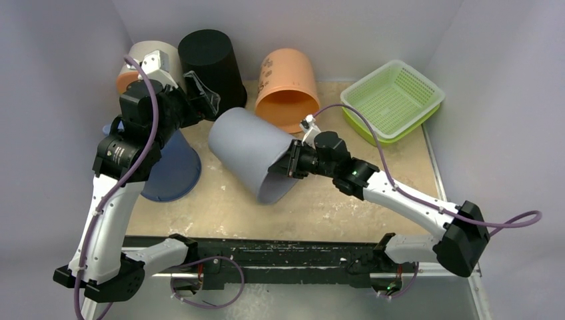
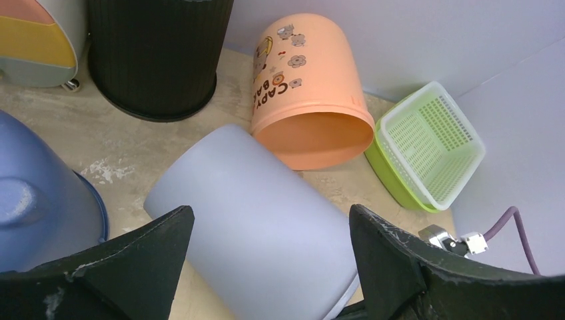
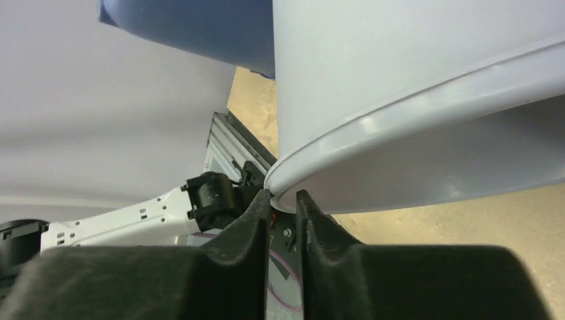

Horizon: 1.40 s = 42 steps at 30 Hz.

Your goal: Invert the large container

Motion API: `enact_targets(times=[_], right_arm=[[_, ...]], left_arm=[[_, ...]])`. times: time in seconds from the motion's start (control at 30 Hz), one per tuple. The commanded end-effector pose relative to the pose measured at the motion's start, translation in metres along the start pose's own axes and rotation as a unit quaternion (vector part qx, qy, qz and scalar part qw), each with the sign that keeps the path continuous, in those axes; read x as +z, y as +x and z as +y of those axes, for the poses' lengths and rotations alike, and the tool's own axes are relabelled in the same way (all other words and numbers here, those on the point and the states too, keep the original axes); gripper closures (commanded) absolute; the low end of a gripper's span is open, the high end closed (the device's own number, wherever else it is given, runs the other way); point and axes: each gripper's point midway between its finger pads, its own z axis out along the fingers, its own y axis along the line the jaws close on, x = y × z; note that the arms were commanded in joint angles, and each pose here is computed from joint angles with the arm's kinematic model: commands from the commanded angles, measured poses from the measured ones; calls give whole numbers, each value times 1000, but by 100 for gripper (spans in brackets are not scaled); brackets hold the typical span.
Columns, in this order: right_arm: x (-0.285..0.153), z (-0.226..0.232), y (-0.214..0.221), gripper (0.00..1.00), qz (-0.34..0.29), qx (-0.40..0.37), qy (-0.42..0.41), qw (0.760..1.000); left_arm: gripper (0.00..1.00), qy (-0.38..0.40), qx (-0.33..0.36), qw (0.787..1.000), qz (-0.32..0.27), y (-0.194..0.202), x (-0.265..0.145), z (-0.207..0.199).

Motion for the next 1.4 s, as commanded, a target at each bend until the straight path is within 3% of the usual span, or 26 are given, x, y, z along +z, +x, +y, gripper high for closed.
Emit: enact_targets(times=[0.0, 0.13, 0.2, 0.57, 0.63, 0.73, 0.83, 1.0, 1.17, 1.37], right_arm=[[-7, -2, -3, 72, 4, -23, 20, 1000], [-8, -2, -18, 51, -18, -34, 45, 998], [-6, -4, -21, 48, -28, -19, 48, 998], [34, -3, -24, 46, -78, 62, 7, 995], [43, -1, -24, 50, -82, 68, 2, 994], [51, 8, -25, 81, -89, 71, -33, 993], [42, 26, -31, 100, -113, 64, -74, 989], [0, 58, -51, 100, -182, 39, -159, 970], [-37, 76, -56, 100, -230, 103, -280, 926], [-33, 102, -54, 100, -219, 106, -392, 887]], left_arm=[[16, 7, 4, 1000, -22, -13, -5, -5], [16, 4, 3, 1000, -17, -9, -2, -2], [16, 2, 4, 1000, -15, -7, -1, -2], [17, 14, 5, 1000, 15, 11, 14, -6], [17, 15, 4, 1000, 19, 14, 15, -6], [17, 16, 7, 1000, 21, 16, 13, -6], [17, 14, 11, 1000, 19, 16, 10, -6], [17, 15, 15, 1000, 11, 10, 7, -9], [17, 4, 23, 1000, -6, -2, 3, -9], [17, 3, 26, 1000, -6, -3, 5, -13]])
